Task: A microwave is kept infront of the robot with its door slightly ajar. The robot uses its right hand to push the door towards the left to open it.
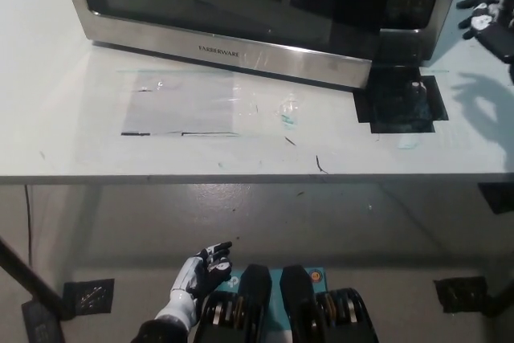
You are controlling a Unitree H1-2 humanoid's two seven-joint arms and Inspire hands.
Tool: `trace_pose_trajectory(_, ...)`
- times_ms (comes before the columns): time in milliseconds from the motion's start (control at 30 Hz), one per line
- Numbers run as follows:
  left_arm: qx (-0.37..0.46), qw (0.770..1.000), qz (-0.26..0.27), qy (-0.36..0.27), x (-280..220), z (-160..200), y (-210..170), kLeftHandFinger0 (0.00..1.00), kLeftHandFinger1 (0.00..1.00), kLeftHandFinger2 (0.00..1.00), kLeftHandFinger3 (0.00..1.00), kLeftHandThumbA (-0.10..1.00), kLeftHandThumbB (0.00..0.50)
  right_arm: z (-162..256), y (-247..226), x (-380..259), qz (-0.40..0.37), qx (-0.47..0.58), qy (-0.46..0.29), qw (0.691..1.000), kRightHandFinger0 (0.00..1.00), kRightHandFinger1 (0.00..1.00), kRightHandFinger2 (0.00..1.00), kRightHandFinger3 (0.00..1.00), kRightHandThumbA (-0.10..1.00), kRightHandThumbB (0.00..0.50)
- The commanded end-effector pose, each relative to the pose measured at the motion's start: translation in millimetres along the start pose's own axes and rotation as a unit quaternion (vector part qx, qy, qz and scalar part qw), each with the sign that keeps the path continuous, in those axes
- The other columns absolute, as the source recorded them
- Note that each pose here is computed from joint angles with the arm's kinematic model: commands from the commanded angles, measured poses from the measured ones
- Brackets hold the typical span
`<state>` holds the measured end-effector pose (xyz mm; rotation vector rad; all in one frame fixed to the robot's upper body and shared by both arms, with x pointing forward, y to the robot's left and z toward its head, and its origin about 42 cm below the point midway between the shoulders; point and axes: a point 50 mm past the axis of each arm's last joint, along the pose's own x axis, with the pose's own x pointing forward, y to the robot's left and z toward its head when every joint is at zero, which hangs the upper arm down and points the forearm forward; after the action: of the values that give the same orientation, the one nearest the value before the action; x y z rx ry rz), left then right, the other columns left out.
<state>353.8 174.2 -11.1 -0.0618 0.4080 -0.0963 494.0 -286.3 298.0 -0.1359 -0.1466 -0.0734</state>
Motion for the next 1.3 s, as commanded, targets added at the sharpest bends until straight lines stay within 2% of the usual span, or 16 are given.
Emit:
trace_pose_trajectory(0,0.01,0.999,-0.014,-0.035,8.2,21.7,-3.7,0.87,0.87,0.9,0.8,0.21,0.305,29.0,11.3,20.9,-0.014,-0.011,-0.054,0.998,0.33,0.36,0.47,0.72,0.0,0.146)
trace_pose_trajectory(33,0.011,0.999,-0.016,-0.036,8.5,21.7,-4.3,0.87,0.87,0.89,0.79,0.21,0.304,27.2,10.7,21.1,-0.016,-0.012,-0.05,0.999,0.33,0.36,0.46,0.71,0.02,0.145)
trace_pose_trajectory(100,0.018,0.999,-0.017,-0.034,8.4,22.6,-4.6,0.96,0.93,0.94,0.81,0.22,0.307,19.2,21.3,28.0,-0.01,-0.034,-0.04,0.999,0.28,0.33,0.43,0.64,0.04,0.163)
trace_pose_trajectory(167,0.019,0.999,-0.018,-0.034,9.3,22.8,-4.9,0.91,0.89,0.91,0.77,0.23,0.321,17.7,30.7,35.2,-0.008,-0.033,-0.03,0.999,0.26,0.3,0.41,0.61,0.03,0.184)
trace_pose_trajectory(233,0.022,0.999,-0.02,-0.036,10.5,22.8,-4.3,0.94,0.92,0.94,0.81,0.25,0.317,18.7,41.3,43.7,-0.005,-0.023,-0.026,0.999,0.24,0.28,0.38,0.58,0.03,0.206)
trace_pose_trajectory(333,0.023,0.999,-0.023,-0.039,11.0,23.1,-4.0,0.93,0.92,0.94,0.81,0.24,0.307,20.2,46.0,47.4,-0.004,-0.028,-0.027,0.999,0.25,0.29,0.38,0.58,0.06,0.211)
trace_pose_trajectory(433,0.028,0.999,-0.022,-0.033,10.1,23.3,-3.2,0.94,0.93,0.94,0.8,0.26,0.302,27.7,62.9,51.6,0.012,-0.054,-0.045,0.997,0.24,0.3,0.38,0.64,0.09,0.192)
trace_pose_trajectory(500,0.012,0.999,-0.022,-0.034,9.1,22.8,-4.2,0.91,0.9,0.93,0.79,0.22,0.303,34.4,80.0,52.4,0.024,-0.054,-0.048,0.997,0.24,0.29,0.37,0.63,0.11,0.191)
trace_pose_trajectory(600,0.019,0.999,-0.021,-0.031,9.5,22.8,-3.7,0.89,0.88,0.91,0.8,0.24,0.297,42.3,97.9,52.0,0.043,-0.077,-0.057,0.994,0.23,0.28,0.37,0.62,0.18,0.19)
trace_pose_trajectory(833,0.012,0.999,-0.02,-0.036,10.4,22.2,-3.4,0.88,0.86,0.87,0.75,0.21,0.298,54.1,127.6,49.7,0.068,-0.083,-0.073,0.991,0.22,0.29,0.36,0.57,0.2,0.216)
trace_pose_trajectory(867,0.019,0.999,-0.016,-0.032,10.4,22.5,-2.9,0.91,0.9,0.91,0.77,0.23,0.312,55.4,131.5,48.5,0.071,-0.083,-0.075,0.991,0.2,0.27,0.34,0.56,0.2,0.216)
trace_pose_trajectory(967,0.018,0.999,-0.017,-0.035,10.5,22.4,-2.6,0.93,0.9,0.9,0.77,0.22,0.3,56.5,137.3,42.0,0.082,-0.07,-0.083,0.991,0.19,0.26,0.34,0.57,0.22,0.226)
trace_pose_trajectory(1000,0.007,0.999,-0.019,-0.034,10.5,22.4,-2.9,0.86,0.86,0.87,0.75,0.19,0.287,53.7,142.5,31.5,0.099,-0.042,-0.094,0.99,0.2,0.27,0.36,0.56,0.22,0.226)
trace_pose_trajectory(1100,0.016,0.999,-0.018,-0.036,11.0,22.4,-0.5,0.88,0.88,0.9,0.78,0.21,0.288,49.9,151.2,10.0,0.122,-0.029,-0.111,0.986,0.2,0.29,0.38,0.58,0.23,0.216)
trace_pose_trajectory(1167,0.014,0.999,-0.019,-0.035,11.8,22.3,-1.2,0.86,0.86,0.88,0.75,0.21,0.299,47.5,157.1,-4.3,0.13,-0.017,-0.112,0.985,0.19,0.28,0.37,0.54,0.23,0.232)
trace_pose_trajectory(1267,0.015,0.999,-0.017,-0.034,11.0,21.5,-2.9,0.89,0.87,0.87,0.73,0.22,0.31,40.8,168.8,-35.6,0.155,0.007,-0.113,0.981,0.2,0.27,0.36,0.53,0.22,0.212)
